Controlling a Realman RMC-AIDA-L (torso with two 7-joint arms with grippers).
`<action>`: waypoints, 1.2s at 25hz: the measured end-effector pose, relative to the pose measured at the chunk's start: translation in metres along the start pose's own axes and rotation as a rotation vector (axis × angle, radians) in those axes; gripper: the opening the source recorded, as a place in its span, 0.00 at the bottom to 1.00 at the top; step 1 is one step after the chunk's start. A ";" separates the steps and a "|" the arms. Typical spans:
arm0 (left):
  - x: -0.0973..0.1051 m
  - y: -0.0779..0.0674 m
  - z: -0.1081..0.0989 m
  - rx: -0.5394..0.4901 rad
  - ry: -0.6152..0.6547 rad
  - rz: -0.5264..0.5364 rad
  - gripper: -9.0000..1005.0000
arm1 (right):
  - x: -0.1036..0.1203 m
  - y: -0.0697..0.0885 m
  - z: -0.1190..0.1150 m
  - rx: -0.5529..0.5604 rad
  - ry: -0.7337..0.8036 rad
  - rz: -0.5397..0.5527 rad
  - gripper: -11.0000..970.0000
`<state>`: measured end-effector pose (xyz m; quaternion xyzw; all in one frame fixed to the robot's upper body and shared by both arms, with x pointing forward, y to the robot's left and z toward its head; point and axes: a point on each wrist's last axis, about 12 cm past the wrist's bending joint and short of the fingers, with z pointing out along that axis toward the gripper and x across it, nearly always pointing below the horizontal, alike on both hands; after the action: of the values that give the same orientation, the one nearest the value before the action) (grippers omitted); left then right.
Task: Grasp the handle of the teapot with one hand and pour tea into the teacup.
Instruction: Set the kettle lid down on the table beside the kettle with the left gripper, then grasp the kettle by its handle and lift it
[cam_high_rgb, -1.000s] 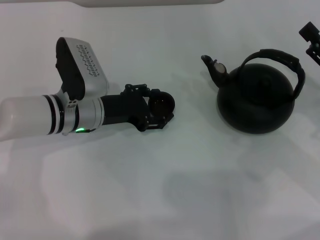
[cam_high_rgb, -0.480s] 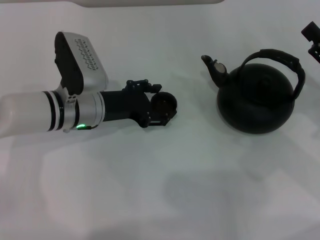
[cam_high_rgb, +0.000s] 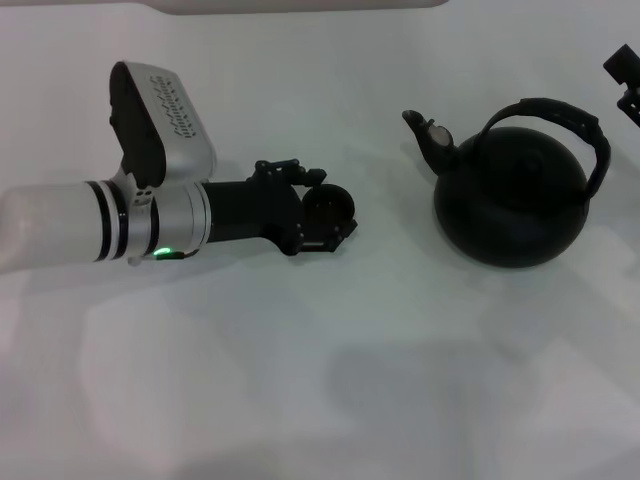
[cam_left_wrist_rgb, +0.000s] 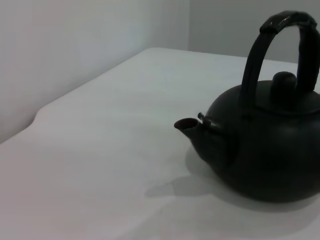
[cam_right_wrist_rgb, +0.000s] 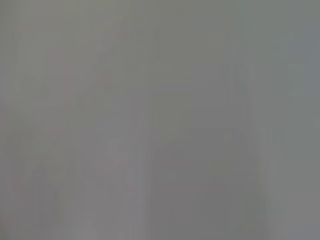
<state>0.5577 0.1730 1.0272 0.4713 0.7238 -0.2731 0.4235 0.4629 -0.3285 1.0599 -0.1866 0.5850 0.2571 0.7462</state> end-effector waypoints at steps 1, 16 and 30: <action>-0.001 0.000 0.000 0.003 -0.007 0.002 0.78 | 0.000 0.000 -0.001 0.001 0.001 0.000 0.77; -0.016 -0.011 -0.032 -0.032 -0.135 0.068 0.78 | 0.001 -0.002 -0.010 0.027 0.018 -0.003 0.77; 0.031 -0.009 -0.159 -0.337 -0.295 -0.027 0.78 | -0.004 -0.019 -0.055 0.042 0.185 0.110 0.77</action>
<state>0.4870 0.3100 1.0788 0.3392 0.6958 -0.2198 0.5937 0.4312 -0.3765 1.0494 -0.1614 0.6662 0.2671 0.6773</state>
